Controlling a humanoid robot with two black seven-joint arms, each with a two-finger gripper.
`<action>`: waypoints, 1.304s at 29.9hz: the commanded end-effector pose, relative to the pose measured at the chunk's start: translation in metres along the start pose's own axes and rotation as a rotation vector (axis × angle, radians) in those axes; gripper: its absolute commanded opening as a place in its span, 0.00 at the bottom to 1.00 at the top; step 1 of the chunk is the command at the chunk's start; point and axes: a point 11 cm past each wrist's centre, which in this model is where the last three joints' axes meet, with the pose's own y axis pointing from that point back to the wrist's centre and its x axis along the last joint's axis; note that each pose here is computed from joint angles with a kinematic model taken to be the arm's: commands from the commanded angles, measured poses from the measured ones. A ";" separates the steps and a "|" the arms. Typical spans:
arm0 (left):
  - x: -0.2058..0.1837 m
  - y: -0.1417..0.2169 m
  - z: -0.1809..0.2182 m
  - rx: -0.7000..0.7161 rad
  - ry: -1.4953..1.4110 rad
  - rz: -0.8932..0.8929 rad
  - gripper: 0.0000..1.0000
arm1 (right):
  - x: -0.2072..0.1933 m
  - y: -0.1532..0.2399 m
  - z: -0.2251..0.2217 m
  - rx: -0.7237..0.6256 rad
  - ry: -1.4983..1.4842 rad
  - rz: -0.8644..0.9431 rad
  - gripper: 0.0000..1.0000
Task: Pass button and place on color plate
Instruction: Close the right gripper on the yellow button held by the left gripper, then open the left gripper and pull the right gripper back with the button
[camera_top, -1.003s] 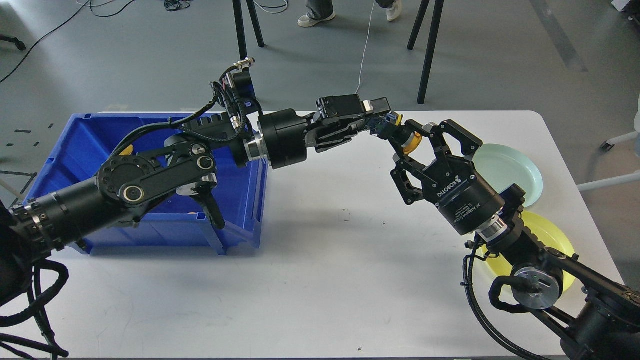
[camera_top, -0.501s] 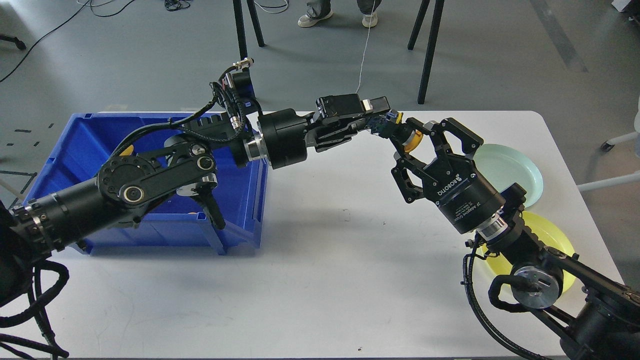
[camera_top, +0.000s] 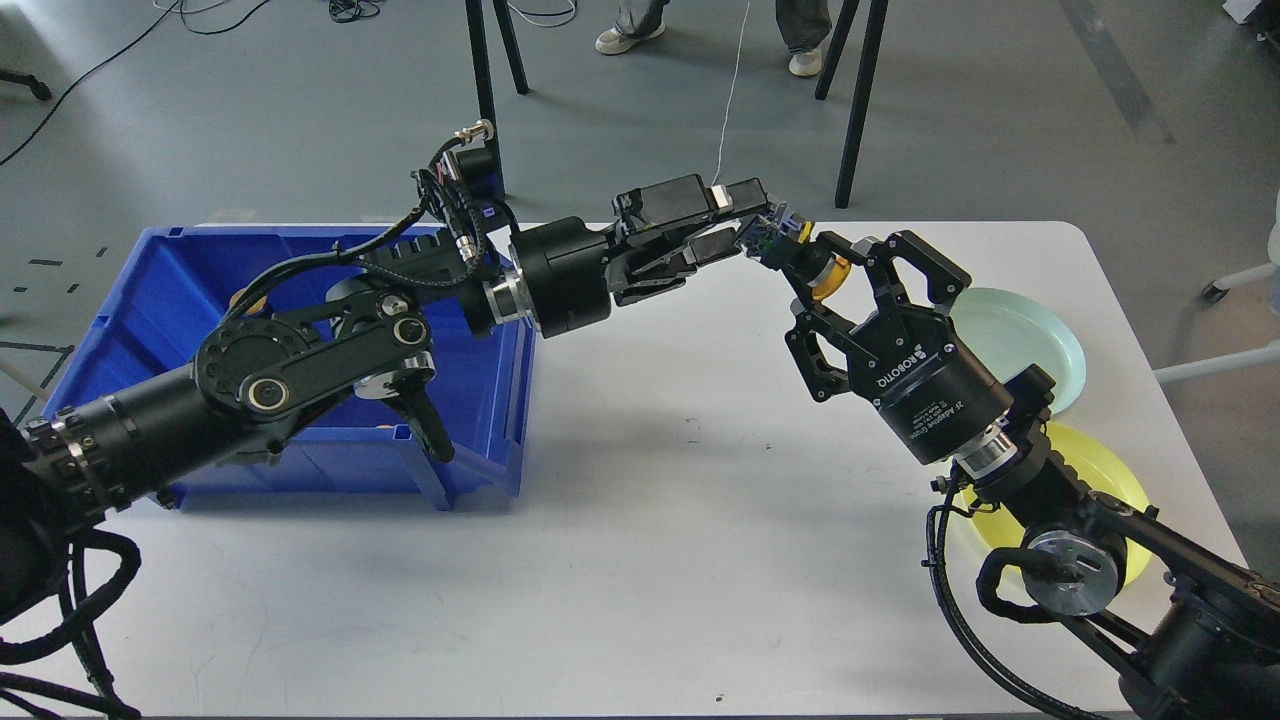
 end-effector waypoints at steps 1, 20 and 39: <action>0.000 0.000 0.000 -0.002 0.002 -0.001 0.92 | 0.000 0.001 0.000 0.001 -0.001 0.003 0.01; -0.001 -0.005 0.004 -0.019 0.007 0.002 0.93 | 0.070 0.066 -0.093 -0.121 0.576 0.216 0.01; -0.001 -0.006 0.003 -0.021 0.010 0.004 0.94 | 0.129 0.210 -0.105 -0.971 1.779 -0.184 0.02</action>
